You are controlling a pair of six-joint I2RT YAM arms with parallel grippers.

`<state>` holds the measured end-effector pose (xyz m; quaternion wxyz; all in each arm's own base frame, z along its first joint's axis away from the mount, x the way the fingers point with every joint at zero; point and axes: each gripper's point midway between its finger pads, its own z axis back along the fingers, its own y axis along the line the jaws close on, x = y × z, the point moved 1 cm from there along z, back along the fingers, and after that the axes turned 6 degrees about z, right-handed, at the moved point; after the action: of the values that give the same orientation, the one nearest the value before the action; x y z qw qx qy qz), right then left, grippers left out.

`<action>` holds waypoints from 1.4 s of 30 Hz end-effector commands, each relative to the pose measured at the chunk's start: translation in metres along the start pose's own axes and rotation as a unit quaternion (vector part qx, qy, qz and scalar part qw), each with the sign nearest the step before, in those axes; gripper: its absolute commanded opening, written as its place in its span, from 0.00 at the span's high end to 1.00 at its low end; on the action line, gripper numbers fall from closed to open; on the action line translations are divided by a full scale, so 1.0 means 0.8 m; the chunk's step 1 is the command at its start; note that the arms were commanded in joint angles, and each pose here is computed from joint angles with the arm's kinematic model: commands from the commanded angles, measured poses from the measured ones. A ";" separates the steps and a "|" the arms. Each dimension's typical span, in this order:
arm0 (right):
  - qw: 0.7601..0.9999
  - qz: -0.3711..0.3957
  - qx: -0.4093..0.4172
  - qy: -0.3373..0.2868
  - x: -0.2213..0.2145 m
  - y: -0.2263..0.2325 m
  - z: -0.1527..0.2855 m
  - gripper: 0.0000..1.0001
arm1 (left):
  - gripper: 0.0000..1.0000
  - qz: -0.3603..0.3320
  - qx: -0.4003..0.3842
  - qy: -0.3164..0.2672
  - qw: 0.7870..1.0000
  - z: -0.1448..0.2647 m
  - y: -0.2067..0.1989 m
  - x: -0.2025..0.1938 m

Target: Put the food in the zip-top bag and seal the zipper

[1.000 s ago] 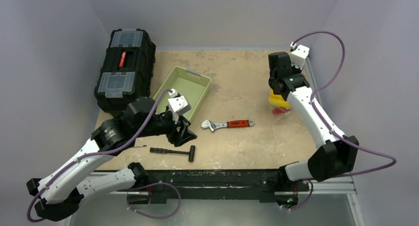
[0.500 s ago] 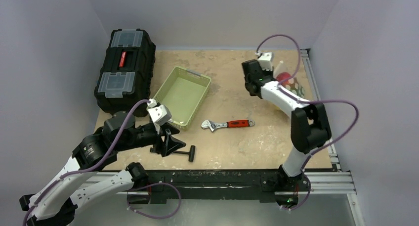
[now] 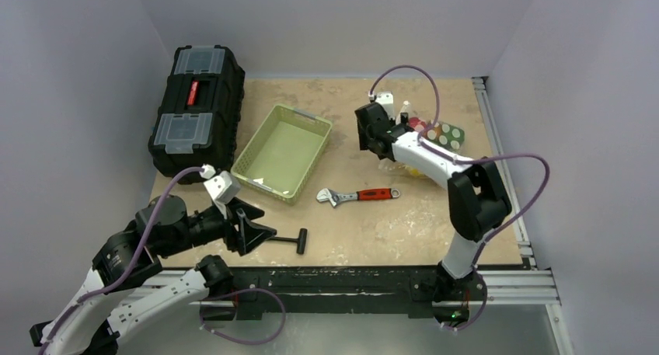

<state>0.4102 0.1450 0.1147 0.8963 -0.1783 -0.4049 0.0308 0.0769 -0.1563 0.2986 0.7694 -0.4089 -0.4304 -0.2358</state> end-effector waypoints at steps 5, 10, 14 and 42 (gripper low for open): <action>0.982 -0.046 0.168 -0.073 0.056 -0.013 0.116 0.01 | 0.39 0.041 0.063 -0.018 0.997 0.006 0.020 0.009; 0.959 -0.087 0.220 -0.155 0.079 -0.067 0.208 0.01 | 0.39 0.062 0.113 -0.054 0.990 0.015 0.038 0.022; 0.927 -0.143 0.243 -0.248 0.084 -0.127 0.283 0.01 | 0.39 0.071 0.134 -0.084 0.985 0.029 0.044 0.035; 0.837 -0.298 0.208 -0.408 0.041 -0.318 0.449 0.01 | 0.40 -0.003 0.189 -0.275 0.943 0.113 0.056 0.128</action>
<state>0.1417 0.0256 0.4348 0.6446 0.1711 -0.7431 -0.0554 0.1114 -0.0614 0.3724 0.7026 -0.3256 -0.6322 -0.0280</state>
